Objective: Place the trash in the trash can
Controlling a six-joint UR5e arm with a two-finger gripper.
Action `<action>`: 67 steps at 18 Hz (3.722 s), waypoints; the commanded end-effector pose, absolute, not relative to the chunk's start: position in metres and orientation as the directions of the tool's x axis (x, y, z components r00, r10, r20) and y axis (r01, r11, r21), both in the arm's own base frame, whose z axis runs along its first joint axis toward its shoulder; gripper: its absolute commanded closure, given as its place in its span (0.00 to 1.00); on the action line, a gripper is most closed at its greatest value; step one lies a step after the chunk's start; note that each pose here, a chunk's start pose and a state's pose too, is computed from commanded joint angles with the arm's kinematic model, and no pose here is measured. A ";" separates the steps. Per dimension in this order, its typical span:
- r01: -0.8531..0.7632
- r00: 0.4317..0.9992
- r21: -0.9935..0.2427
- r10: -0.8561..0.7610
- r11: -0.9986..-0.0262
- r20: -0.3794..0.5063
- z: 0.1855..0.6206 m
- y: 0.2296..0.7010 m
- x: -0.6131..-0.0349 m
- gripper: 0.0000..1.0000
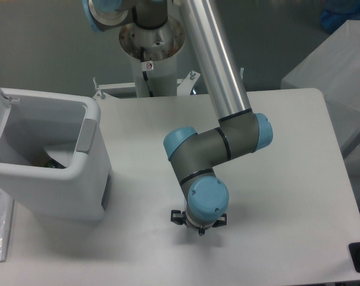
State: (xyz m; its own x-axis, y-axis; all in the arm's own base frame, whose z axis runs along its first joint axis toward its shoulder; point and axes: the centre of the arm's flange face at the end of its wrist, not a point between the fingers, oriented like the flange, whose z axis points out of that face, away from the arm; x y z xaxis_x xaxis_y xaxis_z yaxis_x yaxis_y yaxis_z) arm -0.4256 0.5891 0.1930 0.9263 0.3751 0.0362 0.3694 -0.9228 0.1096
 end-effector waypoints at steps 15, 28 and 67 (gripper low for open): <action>0.450 0.890 -0.337 0.384 -0.827 0.245 0.404 0.572 -0.468 0.91; 0.451 0.864 -0.735 0.042 -0.506 0.501 0.631 0.539 -0.411 0.91; 0.197 0.907 -0.879 -0.259 -0.434 0.332 0.563 0.504 -0.318 0.00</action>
State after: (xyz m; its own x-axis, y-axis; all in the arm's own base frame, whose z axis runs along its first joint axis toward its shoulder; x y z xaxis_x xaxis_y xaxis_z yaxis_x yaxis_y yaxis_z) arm -0.3182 0.5044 0.5634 0.9071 -0.2591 0.3317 0.1974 -0.4340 -0.8790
